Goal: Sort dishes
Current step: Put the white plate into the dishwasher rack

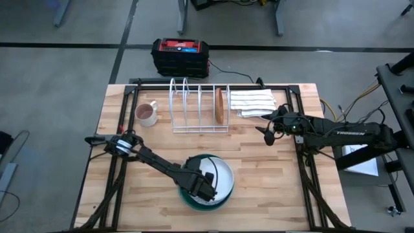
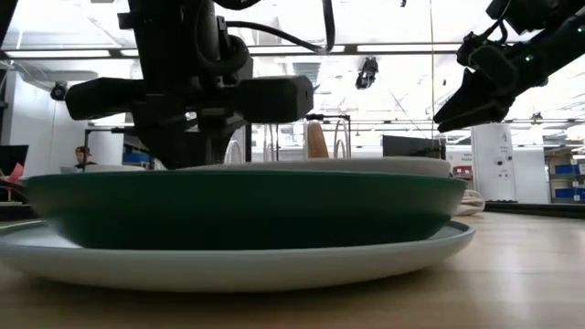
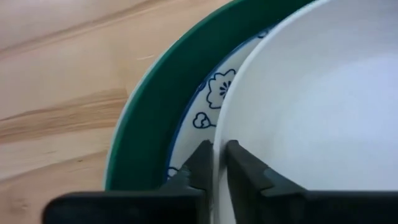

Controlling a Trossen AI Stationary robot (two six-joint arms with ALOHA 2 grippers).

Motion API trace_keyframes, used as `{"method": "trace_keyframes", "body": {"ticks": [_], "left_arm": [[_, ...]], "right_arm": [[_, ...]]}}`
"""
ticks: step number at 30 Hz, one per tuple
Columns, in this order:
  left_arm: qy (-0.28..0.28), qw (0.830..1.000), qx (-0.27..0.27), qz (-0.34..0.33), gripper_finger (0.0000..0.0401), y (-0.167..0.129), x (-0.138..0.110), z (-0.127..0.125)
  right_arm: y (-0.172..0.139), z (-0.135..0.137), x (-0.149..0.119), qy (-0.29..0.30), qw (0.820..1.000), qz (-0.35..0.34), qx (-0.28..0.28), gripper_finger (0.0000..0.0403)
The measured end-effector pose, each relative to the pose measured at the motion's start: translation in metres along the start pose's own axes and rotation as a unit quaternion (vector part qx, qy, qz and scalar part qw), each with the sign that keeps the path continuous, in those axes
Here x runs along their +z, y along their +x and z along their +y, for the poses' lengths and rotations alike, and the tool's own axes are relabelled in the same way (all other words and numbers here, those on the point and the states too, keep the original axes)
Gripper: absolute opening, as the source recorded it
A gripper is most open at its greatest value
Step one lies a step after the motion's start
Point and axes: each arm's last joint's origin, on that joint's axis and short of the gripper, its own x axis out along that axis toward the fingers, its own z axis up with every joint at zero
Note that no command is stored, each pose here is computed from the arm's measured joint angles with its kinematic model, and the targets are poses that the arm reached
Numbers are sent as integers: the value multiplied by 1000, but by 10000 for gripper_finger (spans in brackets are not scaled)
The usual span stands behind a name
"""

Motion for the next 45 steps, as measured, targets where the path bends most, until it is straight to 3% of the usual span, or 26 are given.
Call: {"method": "trace_keyframes", "body": {"ticks": [6, 15, 28, 33, 37, 40, 45], "left_arm": [[3, 1000, 7, -8, 8, -9, 4, -1], [28, 998, 39, -37, 5, -54, 25, 1], [119, 979, -65, -154, 0, -121, 59, -12], [184, 948, -74, -249, 0, -141, 73, -13], [271, 896, -37, -349, 0, -156, 84, -12], [296, 858, 0, -419, 0, -166, 93, -9], [299, 839, 45, -453, 0, -179, 127, 6]], "right_arm": [[0, 0, 0, -1, 1000, 0, 0, 300], [0, 0, 0, -2, 1000, 0, 0, 300], [0, 0, 0, -5, 1000, 0, 0, 300], [0, 0, 0, -5, 1000, 0, 0, 300], [0, 0, 0, -5, 1000, 0, 0, 300], [0, 0, 0, -5, 1000, 0, 0, 298], [0, 0, 0, -5, 1000, 1, 0, 293]]}}
